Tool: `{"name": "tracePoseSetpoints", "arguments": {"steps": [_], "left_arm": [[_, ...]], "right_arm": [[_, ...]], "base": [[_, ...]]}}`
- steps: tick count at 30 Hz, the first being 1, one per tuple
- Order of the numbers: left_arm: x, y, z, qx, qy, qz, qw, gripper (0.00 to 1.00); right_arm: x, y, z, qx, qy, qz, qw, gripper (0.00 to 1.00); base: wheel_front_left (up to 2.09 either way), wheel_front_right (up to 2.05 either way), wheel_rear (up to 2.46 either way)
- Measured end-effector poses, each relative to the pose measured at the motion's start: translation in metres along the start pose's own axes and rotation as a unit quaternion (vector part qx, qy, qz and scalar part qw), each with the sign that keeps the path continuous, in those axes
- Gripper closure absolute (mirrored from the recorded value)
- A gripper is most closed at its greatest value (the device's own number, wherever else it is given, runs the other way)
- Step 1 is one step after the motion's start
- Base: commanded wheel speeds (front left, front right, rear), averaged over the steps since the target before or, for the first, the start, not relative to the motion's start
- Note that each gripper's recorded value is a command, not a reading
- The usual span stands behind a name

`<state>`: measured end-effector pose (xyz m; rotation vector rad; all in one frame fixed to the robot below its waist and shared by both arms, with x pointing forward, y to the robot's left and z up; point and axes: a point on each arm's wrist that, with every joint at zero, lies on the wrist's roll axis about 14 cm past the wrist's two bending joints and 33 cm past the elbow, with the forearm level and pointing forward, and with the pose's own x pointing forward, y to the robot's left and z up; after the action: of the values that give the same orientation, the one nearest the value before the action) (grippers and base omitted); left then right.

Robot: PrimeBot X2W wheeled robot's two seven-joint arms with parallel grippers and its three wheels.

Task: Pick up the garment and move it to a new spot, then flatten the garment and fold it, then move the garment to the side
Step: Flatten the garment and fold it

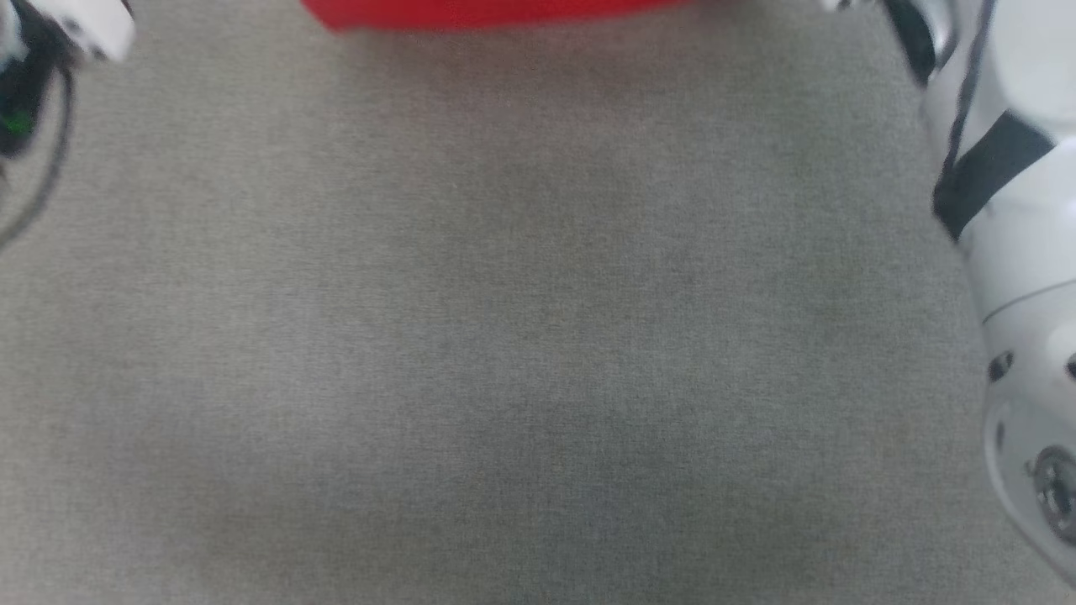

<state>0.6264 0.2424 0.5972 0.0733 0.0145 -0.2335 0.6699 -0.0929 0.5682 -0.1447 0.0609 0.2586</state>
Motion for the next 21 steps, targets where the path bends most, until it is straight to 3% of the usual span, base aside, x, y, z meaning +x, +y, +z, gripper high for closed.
{"name": "tracePoseSetpoints", "arguments": {"steps": [7,14,21], "left_arm": [[-0.046,-0.011,-0.057,-0.038,0.11,-0.016,0.993,1.0],[-0.111,-0.025,-0.102,-0.087,0.202,-0.035,0.975,1.0],[-0.171,-0.037,-0.14,-0.11,0.272,-0.049,0.955,1.0]], "right_arm": [[-0.027,0.029,-0.048,0.023,0.077,0.032,0.996,1.0],[-0.077,0.068,-0.094,0.046,0.15,0.08,0.984,1.0],[-0.133,0.059,-0.133,0.045,0.204,0.108,0.972,1.0]], "base": [[0.0,0.0,0.0],[0.0,0.0,0.0],[0.0,0.0,0.0]]}}
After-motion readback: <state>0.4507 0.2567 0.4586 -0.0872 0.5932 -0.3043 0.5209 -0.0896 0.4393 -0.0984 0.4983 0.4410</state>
